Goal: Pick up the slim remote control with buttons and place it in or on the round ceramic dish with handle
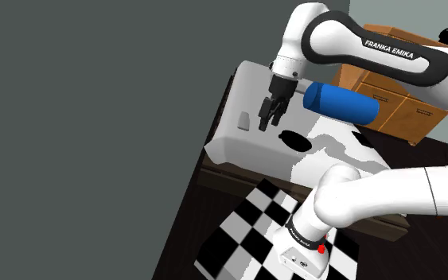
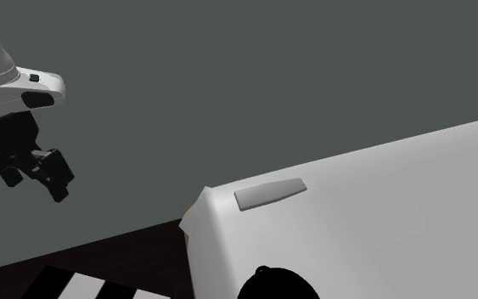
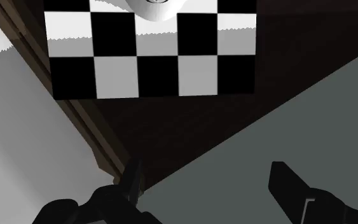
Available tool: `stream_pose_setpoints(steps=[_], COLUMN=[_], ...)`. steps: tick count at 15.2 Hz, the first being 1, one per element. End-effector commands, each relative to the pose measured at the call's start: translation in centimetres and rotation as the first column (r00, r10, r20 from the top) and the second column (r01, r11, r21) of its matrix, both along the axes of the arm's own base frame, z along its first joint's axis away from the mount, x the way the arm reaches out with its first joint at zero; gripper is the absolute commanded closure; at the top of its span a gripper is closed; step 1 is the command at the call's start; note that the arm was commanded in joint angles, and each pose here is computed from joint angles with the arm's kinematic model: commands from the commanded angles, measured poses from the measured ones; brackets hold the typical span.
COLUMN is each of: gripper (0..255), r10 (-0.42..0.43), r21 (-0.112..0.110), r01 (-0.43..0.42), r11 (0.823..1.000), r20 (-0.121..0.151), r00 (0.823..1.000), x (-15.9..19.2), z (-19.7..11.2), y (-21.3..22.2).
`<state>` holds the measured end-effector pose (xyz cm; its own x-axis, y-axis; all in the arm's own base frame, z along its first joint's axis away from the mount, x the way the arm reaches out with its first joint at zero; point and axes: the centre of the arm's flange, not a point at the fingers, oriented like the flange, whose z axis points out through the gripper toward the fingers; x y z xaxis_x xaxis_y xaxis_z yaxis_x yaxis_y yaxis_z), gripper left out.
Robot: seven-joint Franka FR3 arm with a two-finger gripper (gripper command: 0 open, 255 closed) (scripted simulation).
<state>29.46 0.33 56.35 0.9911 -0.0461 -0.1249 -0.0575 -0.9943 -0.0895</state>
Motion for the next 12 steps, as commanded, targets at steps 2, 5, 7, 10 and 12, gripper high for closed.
stream_pose_setpoints(steps=[2,5,7,10,12], gripper=[0,0,0,0,0], r10=[-0.025,-0.098,-0.147,-0.219,-0.267], r21=[-0.004,-0.015,-0.022,-0.032,-0.039], r01=[0.025,0.098,0.147,0.219,0.267], r11=[1.0,0.995,0.989,0.975,0.963], r20=[0.001,0.006,0.009,0.015,0.019], r00=[1.0,0.995,0.989,0.976,0.964], x=[1.0,3.9,5.8,8.4,10.1], z=[-0.6,-2.2,-3.3,-4.9,-6.0], y=[-0.5,-2.3,-3.7,-5.8,-7.4])
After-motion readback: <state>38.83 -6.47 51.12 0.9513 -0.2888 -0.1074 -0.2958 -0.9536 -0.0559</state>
